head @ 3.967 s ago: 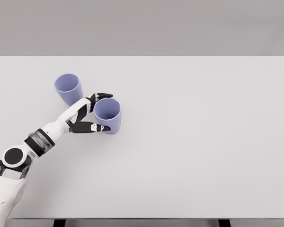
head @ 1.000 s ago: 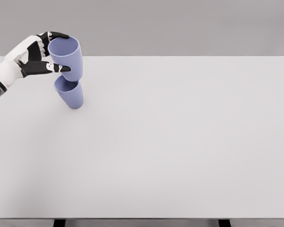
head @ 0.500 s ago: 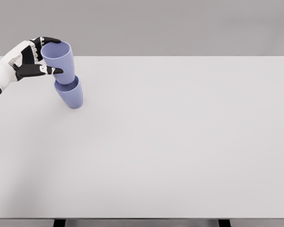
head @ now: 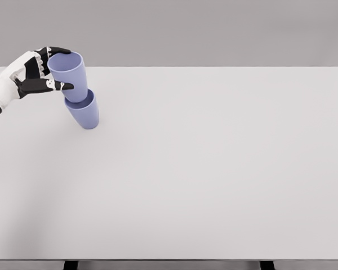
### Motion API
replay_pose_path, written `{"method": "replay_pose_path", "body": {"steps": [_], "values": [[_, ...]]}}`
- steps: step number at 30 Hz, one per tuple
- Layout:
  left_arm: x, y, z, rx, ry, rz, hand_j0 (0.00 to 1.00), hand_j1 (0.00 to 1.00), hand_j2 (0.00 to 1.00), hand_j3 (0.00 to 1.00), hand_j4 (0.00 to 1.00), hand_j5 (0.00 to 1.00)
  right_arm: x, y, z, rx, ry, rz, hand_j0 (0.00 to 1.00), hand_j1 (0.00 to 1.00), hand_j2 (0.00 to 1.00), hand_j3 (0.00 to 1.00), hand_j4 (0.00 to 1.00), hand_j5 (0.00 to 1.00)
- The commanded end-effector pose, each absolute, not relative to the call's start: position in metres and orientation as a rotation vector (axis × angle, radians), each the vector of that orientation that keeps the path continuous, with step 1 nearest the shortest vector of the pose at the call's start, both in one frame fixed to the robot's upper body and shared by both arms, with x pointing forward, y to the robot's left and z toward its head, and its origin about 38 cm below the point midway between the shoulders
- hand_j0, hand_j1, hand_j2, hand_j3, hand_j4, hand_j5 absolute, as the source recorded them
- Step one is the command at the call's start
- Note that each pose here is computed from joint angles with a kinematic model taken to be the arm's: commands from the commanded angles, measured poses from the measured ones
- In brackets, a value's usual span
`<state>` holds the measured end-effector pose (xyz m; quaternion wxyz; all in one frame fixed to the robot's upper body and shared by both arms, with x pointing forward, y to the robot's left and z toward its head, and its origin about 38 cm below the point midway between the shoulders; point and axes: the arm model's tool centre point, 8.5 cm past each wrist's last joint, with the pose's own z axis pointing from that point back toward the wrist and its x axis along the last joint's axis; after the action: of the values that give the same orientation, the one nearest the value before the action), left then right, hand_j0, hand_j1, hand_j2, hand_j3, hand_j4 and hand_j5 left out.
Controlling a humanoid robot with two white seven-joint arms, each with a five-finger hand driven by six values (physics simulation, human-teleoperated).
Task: Place the right cup on the left cup with left arm
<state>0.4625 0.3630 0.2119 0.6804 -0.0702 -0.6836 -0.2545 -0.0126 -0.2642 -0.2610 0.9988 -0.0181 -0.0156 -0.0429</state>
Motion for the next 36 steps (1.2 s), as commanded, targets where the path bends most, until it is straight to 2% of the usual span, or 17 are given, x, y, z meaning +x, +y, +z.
{"method": "replay_pose_path", "body": {"steps": [1,36], "values": [[0.463,0.363,0.213,-0.162,-1.537,-0.567,0.69,0.69,0.69,0.69,0.69,0.69,-0.013,-0.264,-0.261,-0.037,-0.031,-0.086,1.0,1.0,1.0,1.0,1.0,1.0],[0.456,0.357,0.219,-0.198,-1.562,-0.58,0.69,0.69,0.69,0.69,0.69,0.69,-0.013,-0.264,-0.261,-0.037,-0.031,-0.086,1.0,1.0,1.0,1.0,1.0,1.0]]}}
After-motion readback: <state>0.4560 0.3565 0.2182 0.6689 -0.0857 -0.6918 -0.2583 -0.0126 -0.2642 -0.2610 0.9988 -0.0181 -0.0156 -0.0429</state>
